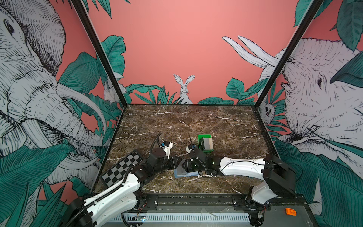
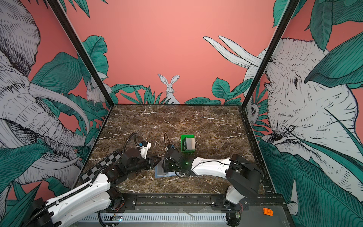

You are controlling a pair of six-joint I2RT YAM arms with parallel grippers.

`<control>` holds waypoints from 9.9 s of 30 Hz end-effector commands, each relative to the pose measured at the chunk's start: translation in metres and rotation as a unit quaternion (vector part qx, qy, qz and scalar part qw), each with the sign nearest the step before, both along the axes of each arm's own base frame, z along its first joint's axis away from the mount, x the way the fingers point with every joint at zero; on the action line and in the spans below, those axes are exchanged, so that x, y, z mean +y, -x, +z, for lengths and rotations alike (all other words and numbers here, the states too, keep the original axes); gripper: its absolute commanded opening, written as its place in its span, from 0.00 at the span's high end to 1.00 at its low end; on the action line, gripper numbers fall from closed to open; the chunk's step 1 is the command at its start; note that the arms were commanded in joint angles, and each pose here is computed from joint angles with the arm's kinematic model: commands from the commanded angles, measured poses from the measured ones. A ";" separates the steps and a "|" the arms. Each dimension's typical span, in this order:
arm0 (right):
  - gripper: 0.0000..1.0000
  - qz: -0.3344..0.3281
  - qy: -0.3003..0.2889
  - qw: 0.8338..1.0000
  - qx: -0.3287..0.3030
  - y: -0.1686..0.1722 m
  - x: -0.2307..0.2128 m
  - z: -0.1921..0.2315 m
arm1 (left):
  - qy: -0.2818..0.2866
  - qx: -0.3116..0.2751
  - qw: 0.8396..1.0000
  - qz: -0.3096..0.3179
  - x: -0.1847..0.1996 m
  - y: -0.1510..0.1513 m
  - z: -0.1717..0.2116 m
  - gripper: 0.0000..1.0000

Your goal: Put the credit cards into the card holder

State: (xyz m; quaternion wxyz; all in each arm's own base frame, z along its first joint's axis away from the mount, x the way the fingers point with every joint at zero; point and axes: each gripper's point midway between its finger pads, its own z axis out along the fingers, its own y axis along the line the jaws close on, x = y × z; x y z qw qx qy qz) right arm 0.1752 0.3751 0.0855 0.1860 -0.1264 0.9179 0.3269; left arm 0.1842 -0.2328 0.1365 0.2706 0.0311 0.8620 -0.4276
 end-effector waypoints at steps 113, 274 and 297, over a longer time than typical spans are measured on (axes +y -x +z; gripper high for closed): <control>0.60 -0.148 0.082 0.982 -0.089 -0.094 -0.183 0.046 | -0.035 0.011 0.987 -0.155 -0.133 -0.162 -0.006 0.82; 0.31 -0.066 0.194 0.978 0.027 -0.198 -0.171 -0.032 | -0.141 0.109 0.967 -0.179 -0.154 -0.125 -0.080 0.93; 0.30 -0.090 0.232 0.969 -0.004 -0.210 -0.194 -0.010 | -0.133 0.128 0.965 -0.187 -0.162 -0.114 -0.092 0.94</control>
